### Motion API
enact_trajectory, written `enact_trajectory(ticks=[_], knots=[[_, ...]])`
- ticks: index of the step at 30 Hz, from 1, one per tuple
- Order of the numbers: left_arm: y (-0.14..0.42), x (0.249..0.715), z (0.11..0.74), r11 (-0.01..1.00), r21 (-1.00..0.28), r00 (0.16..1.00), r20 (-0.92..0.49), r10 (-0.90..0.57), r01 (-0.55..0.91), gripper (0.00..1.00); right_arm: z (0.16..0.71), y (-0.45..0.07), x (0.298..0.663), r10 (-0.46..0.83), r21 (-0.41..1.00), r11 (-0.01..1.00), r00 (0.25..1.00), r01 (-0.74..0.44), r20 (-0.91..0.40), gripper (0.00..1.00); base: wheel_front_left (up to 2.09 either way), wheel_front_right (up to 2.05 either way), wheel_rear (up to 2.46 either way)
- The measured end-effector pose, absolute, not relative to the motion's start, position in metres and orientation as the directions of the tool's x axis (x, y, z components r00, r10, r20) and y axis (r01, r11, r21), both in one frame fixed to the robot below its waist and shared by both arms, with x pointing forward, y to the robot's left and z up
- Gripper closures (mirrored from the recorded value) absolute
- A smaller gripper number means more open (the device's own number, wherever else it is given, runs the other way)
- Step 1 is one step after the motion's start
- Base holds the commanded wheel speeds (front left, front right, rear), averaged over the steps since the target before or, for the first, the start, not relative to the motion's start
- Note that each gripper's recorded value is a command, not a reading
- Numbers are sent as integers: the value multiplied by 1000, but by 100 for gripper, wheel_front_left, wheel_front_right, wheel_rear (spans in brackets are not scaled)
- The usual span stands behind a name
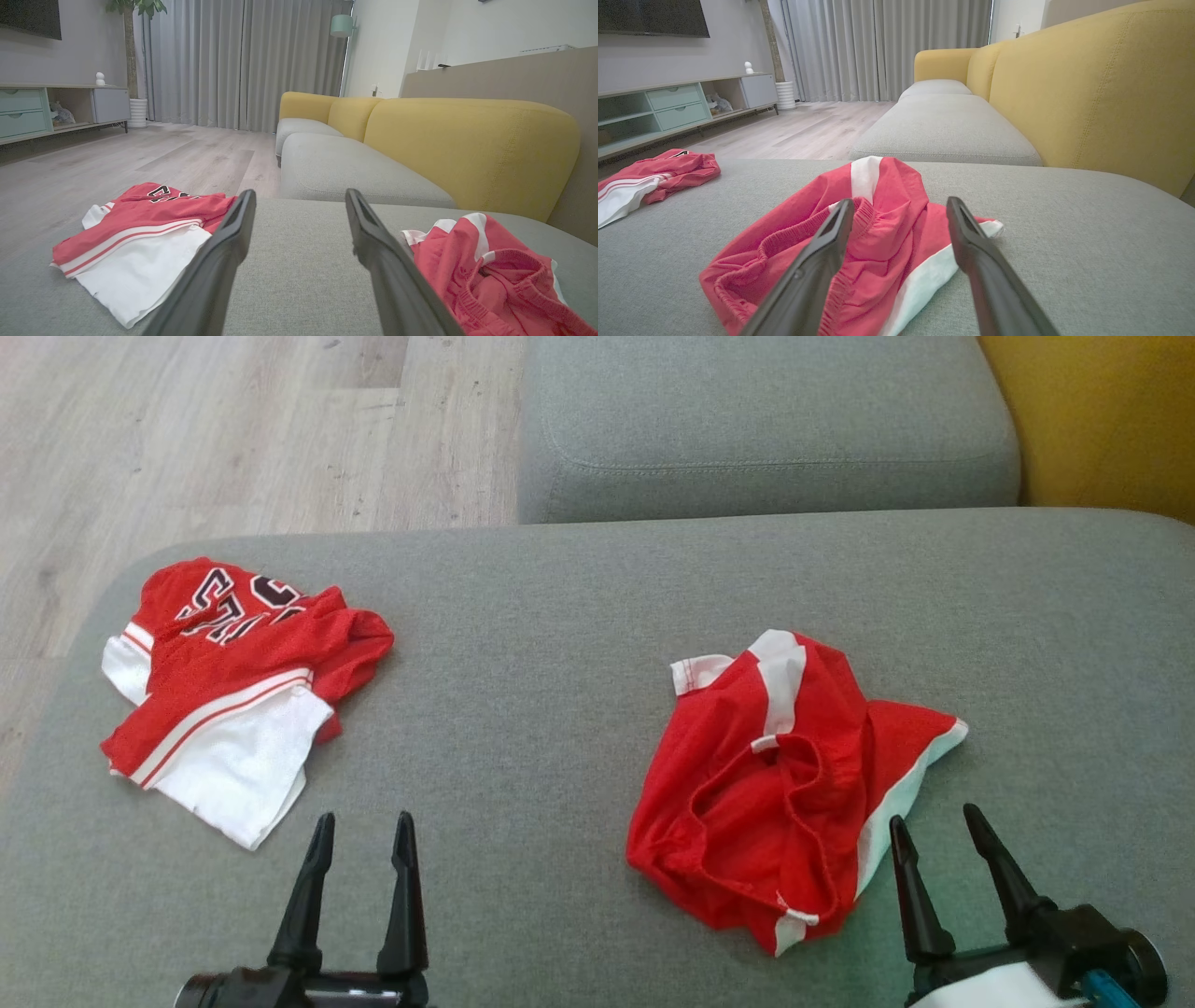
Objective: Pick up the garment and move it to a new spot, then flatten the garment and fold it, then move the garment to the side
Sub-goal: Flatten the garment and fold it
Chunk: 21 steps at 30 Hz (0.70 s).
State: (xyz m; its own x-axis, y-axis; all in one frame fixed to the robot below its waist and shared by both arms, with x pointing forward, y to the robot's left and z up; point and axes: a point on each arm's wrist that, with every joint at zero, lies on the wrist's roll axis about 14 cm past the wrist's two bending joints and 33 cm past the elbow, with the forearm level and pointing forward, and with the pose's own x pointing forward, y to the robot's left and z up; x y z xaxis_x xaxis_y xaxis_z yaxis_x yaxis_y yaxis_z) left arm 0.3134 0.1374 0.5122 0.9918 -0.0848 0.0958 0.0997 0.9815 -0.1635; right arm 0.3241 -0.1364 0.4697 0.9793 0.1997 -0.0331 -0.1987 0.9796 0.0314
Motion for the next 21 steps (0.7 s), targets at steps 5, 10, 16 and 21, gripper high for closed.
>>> enact_trajectory(ticks=[5,10,16,21], knots=[[132,314,510,980,-165,991,89,-102,115,0,469,-137,323,197,33,980,980,-195,-34,0,0,0,0],[110,316,504,969,-140,979,70,-193,201,0,468,-144,319,169,43,985,985,-168,-38,0,0,0,0],[57,315,485,914,-79,917,14,-398,398,0,465,-159,311,116,47,992,992,-114,-50,0,0,0,0],[6,318,466,816,-24,815,-49,-577,577,0,462,-167,306,79,41,996,995,-77,-63,0,0,0,0]])
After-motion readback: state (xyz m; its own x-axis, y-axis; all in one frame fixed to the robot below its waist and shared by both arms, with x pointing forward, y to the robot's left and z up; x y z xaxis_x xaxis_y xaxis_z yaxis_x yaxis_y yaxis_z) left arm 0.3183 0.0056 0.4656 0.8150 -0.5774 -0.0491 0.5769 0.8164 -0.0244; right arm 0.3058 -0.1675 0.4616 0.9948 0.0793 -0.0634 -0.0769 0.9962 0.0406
